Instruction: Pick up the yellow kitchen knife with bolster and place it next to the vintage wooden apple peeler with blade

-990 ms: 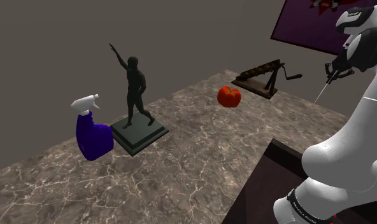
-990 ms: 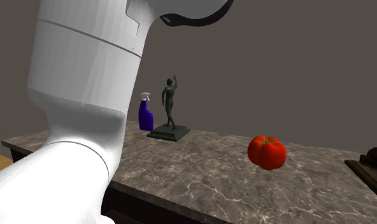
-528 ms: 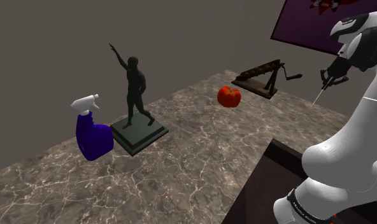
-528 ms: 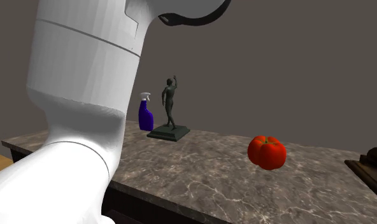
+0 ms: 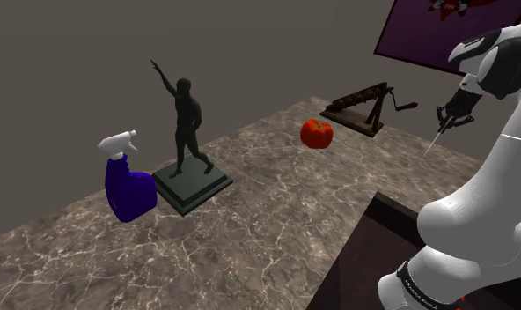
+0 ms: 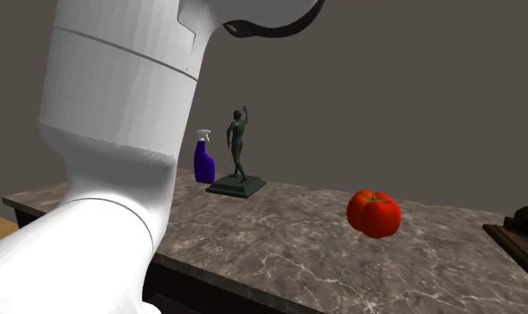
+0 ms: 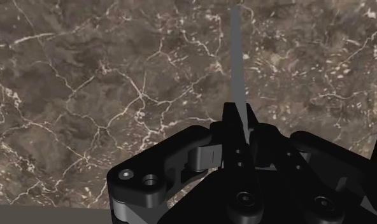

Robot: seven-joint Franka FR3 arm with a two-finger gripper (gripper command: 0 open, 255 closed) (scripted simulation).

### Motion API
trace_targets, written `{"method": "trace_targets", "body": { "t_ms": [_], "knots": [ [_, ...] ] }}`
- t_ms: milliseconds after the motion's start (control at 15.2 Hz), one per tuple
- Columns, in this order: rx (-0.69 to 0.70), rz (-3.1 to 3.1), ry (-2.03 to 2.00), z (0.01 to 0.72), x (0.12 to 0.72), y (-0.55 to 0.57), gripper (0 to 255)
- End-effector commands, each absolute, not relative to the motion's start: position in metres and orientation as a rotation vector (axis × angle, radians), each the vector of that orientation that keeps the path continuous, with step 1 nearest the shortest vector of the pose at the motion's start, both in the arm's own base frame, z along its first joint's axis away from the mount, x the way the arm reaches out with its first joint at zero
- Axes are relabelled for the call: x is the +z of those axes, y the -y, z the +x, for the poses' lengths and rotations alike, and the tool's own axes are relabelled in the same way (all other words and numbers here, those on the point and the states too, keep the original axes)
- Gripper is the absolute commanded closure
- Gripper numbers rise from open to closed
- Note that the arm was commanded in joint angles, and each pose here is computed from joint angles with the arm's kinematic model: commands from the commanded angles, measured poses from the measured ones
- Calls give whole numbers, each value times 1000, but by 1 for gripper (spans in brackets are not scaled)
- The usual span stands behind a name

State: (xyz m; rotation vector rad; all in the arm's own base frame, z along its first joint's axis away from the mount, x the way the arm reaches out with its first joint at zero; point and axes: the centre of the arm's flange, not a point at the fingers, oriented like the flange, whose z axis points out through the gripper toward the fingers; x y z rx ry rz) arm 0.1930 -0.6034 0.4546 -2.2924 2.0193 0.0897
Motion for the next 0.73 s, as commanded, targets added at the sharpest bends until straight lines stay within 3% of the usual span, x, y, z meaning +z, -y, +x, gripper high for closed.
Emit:
{"method": "trace_targets", "body": {
  "t_ms": [0, 660],
  "knots": [
    [89, -2292, -2020, 193, 444, 605, 255],
    [89, -2292, -2020, 193, 391, 605, 255]
  ]
}}
